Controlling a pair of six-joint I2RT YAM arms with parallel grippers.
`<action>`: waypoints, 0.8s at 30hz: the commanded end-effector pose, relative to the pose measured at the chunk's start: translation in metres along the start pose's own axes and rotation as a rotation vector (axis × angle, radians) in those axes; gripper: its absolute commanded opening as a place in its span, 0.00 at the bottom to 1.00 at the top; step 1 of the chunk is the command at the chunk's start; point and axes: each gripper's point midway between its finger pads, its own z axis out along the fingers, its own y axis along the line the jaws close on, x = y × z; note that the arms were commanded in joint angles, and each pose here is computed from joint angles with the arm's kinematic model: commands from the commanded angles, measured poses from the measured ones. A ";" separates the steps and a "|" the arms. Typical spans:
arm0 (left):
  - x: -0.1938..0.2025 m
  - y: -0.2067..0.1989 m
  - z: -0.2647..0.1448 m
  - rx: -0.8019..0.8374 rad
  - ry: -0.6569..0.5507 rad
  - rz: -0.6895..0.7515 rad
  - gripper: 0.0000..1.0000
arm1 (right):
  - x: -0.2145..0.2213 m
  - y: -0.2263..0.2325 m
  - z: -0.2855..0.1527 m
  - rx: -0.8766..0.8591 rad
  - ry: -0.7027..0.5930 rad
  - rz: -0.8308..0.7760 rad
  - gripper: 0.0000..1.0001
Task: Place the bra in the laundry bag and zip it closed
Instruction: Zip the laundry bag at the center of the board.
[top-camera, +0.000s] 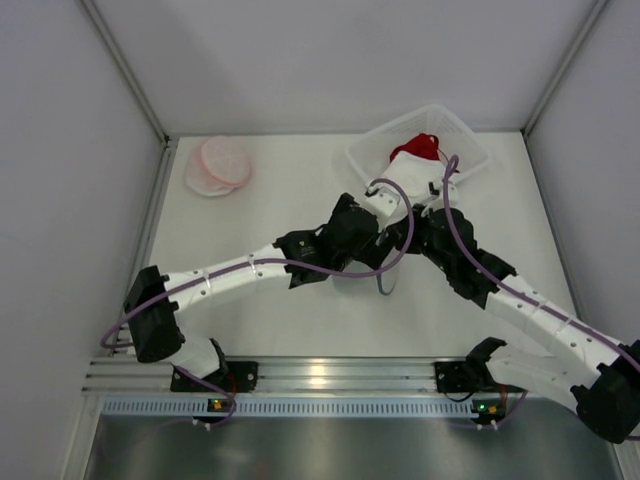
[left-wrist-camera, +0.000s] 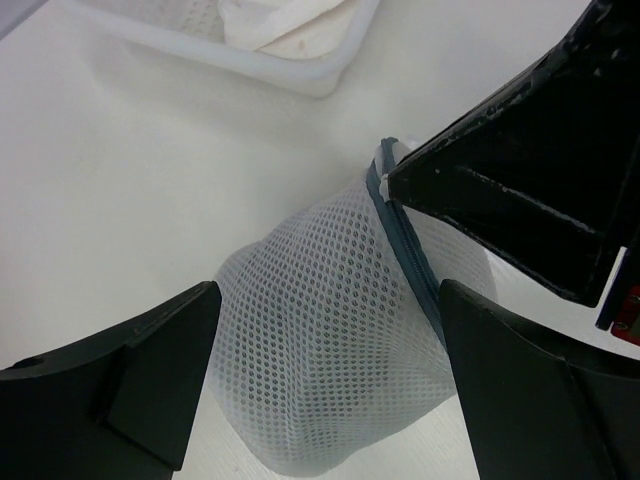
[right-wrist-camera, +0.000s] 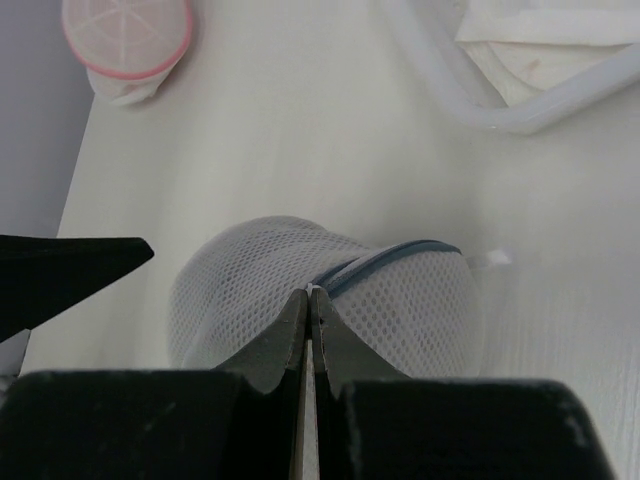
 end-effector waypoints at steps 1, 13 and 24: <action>-0.017 -0.007 -0.006 0.050 -0.038 -0.021 0.95 | -0.029 0.016 -0.012 -0.031 -0.090 0.040 0.00; -0.011 -0.029 0.021 0.089 -0.007 -0.029 0.91 | -0.032 0.021 -0.015 -0.050 -0.097 0.066 0.00; 0.019 -0.020 0.000 0.110 -0.019 -0.095 0.00 | -0.029 0.004 -0.013 0.040 -0.104 0.059 0.00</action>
